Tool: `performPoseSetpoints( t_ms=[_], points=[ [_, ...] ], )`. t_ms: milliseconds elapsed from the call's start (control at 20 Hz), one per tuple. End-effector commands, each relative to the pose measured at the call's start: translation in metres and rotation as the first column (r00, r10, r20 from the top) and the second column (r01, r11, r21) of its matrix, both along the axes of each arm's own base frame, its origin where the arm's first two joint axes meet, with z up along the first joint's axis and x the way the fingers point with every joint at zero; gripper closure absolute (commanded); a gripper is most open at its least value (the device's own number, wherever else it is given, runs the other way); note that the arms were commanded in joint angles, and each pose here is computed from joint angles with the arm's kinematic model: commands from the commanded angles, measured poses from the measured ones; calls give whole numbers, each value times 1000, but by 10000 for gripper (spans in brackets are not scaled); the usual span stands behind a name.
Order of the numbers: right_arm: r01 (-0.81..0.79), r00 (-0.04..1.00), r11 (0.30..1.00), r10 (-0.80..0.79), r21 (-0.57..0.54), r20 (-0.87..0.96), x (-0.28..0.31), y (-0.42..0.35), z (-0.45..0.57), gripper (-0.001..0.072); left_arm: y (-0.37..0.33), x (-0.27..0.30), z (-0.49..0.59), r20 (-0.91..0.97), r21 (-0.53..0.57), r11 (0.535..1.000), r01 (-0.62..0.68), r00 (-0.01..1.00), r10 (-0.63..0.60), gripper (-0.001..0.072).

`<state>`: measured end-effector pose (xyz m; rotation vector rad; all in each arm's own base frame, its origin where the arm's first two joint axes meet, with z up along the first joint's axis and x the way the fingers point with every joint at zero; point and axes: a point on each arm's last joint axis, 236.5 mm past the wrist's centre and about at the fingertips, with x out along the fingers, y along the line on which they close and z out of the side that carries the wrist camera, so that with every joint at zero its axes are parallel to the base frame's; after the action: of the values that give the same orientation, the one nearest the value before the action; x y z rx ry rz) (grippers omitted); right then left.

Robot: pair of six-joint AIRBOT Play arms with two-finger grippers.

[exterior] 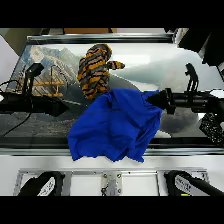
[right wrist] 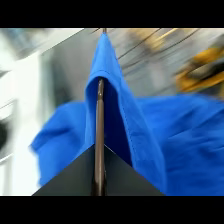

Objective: Fold the clothes and pants, and hang the long-sleeved shirts on hangers.

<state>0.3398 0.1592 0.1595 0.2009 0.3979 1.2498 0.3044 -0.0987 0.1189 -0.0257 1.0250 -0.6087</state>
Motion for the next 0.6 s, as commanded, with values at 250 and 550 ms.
performPoseSetpoints(
  t_ms=[250, 550],
  points=[
    [247, 965, 969, -244, -20, 96, 26, -16, 40, 710, -125, -69, -44, -79, -116, 993, 28, 996, -37, 7],
    [247, 965, 969, -243, -28, 96, 26, -17, 38, 710, -212, -71, -45, 1, -76, 993, 92, 996, -92, 17]
  ],
)
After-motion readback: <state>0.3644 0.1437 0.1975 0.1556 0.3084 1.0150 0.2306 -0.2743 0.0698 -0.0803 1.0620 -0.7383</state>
